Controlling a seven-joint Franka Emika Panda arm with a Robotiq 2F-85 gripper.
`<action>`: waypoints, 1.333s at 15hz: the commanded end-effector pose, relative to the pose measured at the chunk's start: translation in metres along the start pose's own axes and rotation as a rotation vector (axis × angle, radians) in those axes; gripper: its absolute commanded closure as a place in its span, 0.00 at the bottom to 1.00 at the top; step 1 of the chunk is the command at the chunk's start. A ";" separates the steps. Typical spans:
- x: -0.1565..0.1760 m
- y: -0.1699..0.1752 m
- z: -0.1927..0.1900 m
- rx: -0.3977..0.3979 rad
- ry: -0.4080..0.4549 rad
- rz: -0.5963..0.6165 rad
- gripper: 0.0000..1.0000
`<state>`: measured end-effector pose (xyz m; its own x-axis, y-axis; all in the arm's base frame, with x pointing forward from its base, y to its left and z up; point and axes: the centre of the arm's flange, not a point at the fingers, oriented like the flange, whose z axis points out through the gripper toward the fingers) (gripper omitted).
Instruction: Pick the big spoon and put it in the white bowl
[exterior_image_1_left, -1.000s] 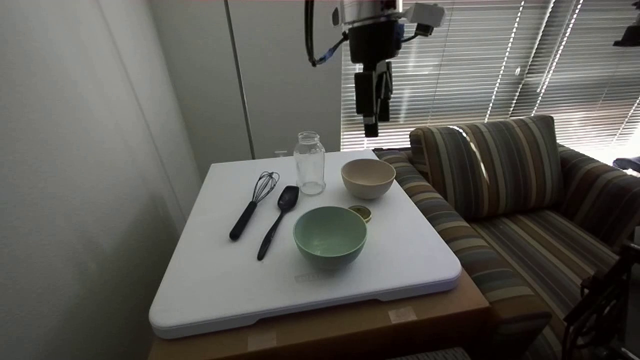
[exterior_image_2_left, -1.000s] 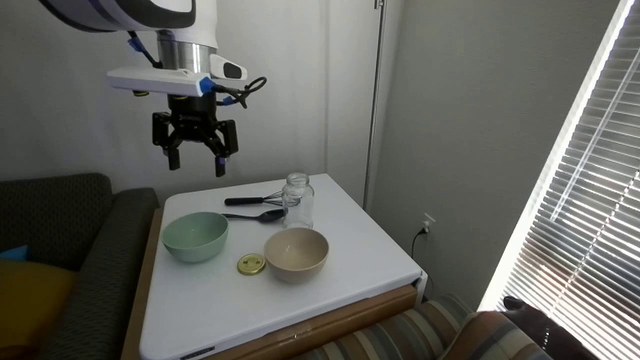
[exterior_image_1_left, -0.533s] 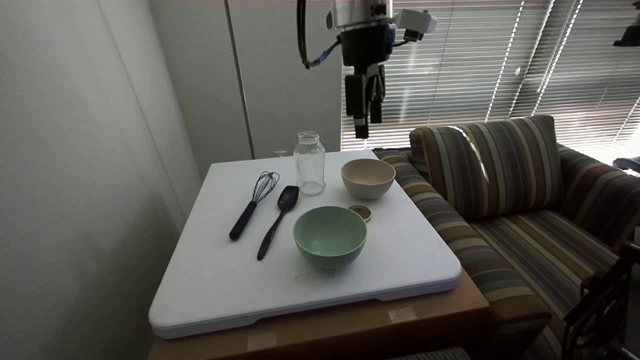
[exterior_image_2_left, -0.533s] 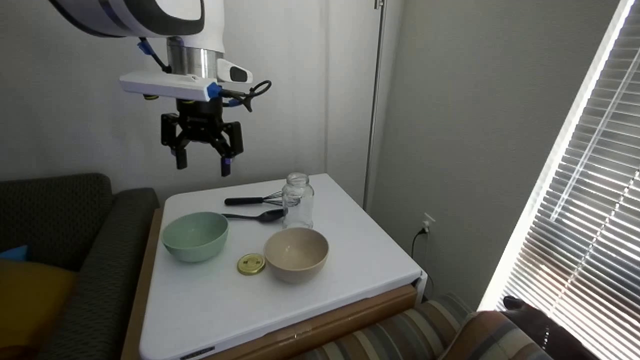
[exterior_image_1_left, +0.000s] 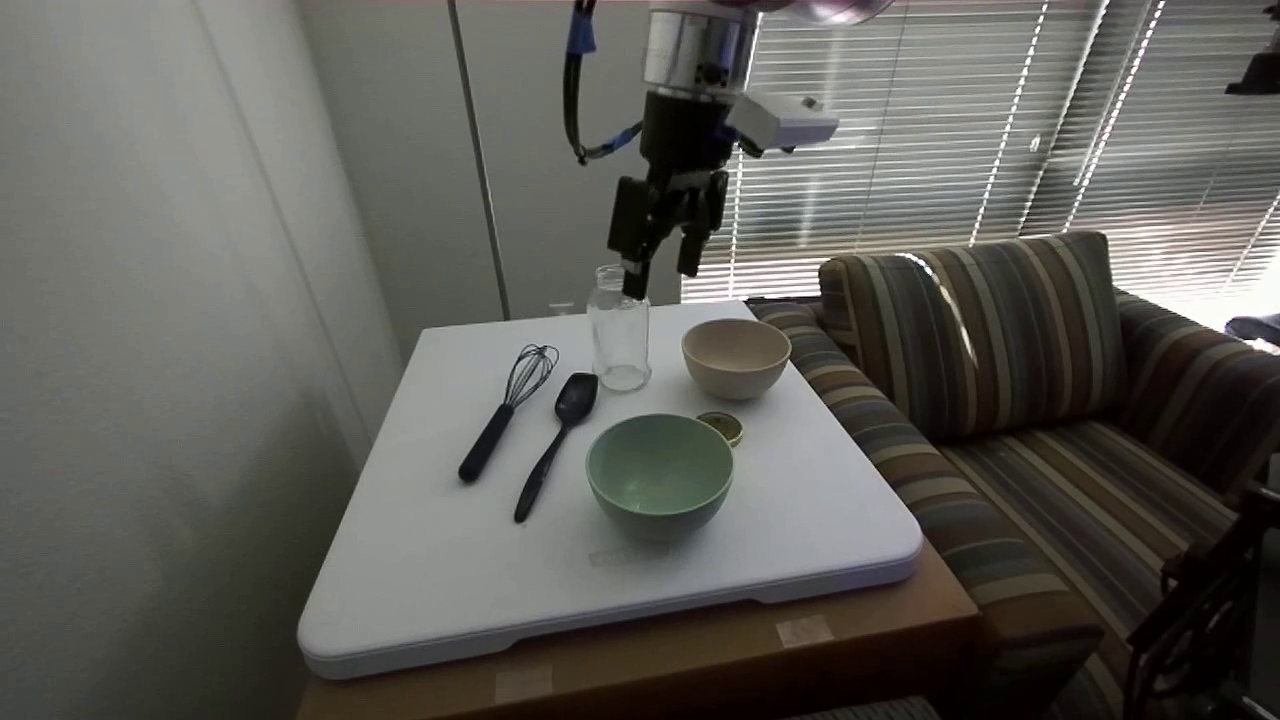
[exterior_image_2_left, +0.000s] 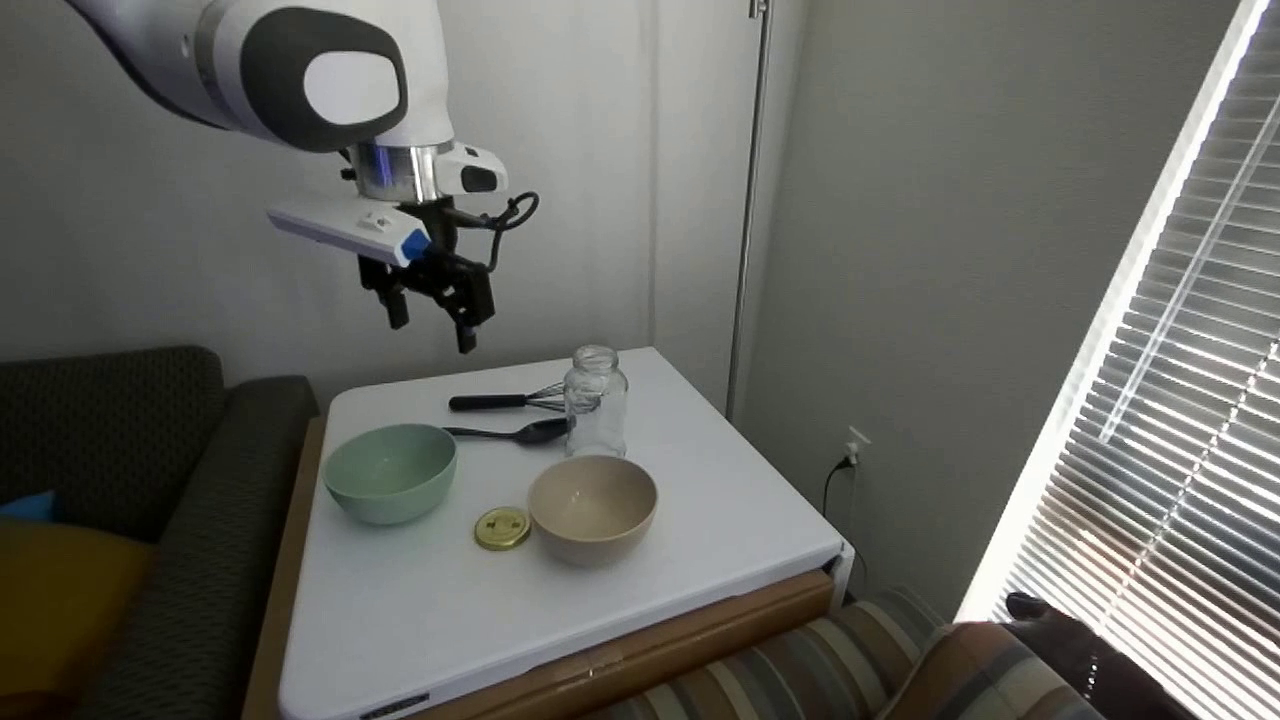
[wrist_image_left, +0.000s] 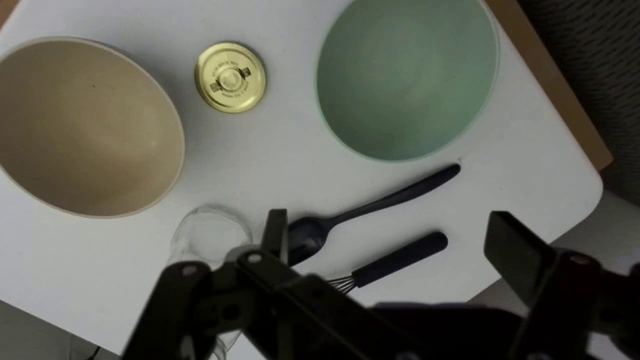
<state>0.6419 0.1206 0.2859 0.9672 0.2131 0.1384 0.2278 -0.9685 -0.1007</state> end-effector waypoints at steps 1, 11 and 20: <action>0.037 -0.028 0.040 0.039 0.026 0.026 0.00; 0.066 -0.151 0.183 0.136 -0.128 0.066 0.00; 0.079 -0.140 0.236 0.079 0.022 0.505 0.00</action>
<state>0.6915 0.3078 0.0943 0.9875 -0.1426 0.0671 -0.1222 -0.9616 -0.2459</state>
